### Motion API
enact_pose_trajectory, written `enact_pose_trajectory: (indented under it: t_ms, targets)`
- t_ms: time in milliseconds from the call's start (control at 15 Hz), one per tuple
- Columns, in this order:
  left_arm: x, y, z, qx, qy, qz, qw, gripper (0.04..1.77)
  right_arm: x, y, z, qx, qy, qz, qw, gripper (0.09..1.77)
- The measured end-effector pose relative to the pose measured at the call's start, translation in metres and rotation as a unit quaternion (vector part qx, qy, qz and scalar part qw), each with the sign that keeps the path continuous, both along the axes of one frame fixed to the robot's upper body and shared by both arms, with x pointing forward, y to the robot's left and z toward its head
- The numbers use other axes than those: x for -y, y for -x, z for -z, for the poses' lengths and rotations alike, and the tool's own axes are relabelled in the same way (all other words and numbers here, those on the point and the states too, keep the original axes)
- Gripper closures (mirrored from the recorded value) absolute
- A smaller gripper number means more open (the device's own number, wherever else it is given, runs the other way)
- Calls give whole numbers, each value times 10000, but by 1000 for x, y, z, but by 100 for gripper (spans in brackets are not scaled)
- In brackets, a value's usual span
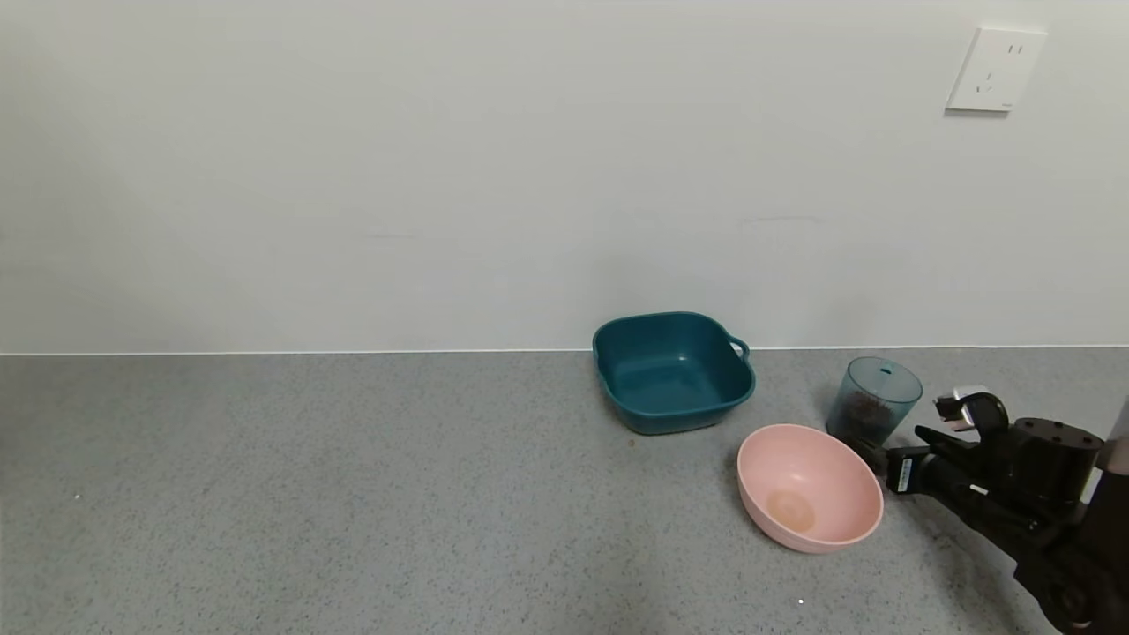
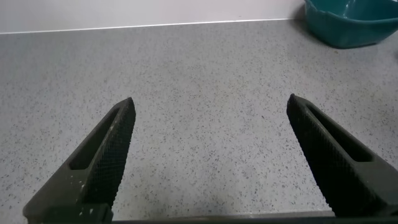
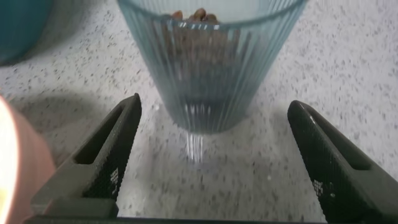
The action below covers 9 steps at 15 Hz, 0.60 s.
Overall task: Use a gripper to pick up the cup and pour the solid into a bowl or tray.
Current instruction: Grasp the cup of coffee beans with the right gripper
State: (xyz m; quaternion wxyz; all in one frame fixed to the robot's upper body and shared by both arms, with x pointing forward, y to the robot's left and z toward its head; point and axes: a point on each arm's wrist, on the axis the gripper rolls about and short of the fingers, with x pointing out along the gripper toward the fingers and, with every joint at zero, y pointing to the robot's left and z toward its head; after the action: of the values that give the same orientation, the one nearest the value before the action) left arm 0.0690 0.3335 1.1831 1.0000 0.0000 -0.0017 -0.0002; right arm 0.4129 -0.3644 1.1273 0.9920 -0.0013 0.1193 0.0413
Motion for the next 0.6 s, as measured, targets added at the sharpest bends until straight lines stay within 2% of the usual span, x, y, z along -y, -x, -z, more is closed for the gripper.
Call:
enact_pose_trajectory:
  t_ms: [600]
  targets:
    - [0, 0, 0, 0, 0, 2, 10000, 6, 0, -24, 3, 277, 22, -24, 9996, 15]
